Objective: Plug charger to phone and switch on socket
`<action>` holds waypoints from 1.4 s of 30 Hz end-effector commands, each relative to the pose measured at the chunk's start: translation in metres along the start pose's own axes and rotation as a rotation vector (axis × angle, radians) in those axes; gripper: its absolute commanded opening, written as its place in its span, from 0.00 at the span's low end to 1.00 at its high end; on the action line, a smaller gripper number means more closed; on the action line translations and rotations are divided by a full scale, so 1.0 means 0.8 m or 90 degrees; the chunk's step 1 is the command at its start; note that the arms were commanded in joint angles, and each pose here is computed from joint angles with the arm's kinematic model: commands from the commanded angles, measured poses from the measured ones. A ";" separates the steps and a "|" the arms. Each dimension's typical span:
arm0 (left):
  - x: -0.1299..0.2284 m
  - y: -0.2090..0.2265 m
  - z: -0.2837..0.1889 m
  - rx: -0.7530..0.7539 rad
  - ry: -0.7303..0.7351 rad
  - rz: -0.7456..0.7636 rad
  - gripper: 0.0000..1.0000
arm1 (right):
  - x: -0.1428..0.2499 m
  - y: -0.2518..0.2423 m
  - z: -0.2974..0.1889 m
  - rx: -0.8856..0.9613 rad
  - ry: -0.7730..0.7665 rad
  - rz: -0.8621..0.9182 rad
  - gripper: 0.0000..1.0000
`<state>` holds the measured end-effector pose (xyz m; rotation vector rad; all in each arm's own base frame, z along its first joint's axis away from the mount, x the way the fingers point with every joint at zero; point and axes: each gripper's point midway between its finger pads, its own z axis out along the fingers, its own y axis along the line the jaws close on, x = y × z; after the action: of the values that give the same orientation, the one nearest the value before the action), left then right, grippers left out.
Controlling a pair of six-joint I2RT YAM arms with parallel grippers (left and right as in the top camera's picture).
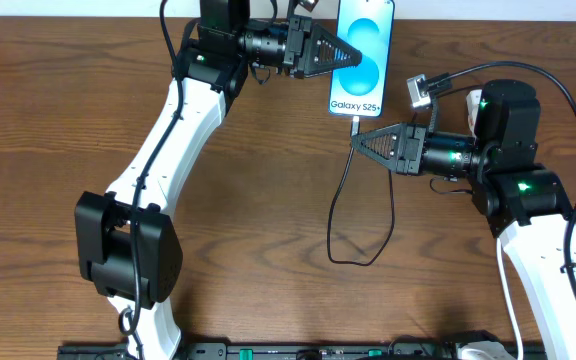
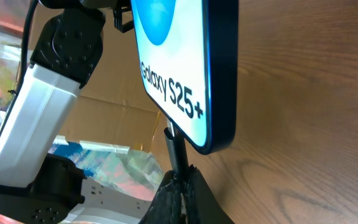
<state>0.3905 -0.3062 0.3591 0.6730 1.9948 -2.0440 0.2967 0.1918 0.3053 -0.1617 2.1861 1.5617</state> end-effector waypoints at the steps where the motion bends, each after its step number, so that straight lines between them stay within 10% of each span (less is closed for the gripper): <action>1: 0.006 -0.029 -0.002 0.018 0.019 0.028 0.07 | -0.007 0.005 -0.002 0.001 -0.010 -0.005 0.01; 42: 0.003 -0.030 -0.002 0.016 0.014 0.036 0.07 | 0.000 0.008 0.008 0.005 0.001 -0.004 0.01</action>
<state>0.3898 -0.3063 0.3608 0.6754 1.9937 -2.0506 0.2980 0.1990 0.3008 -0.1511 2.2065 1.5211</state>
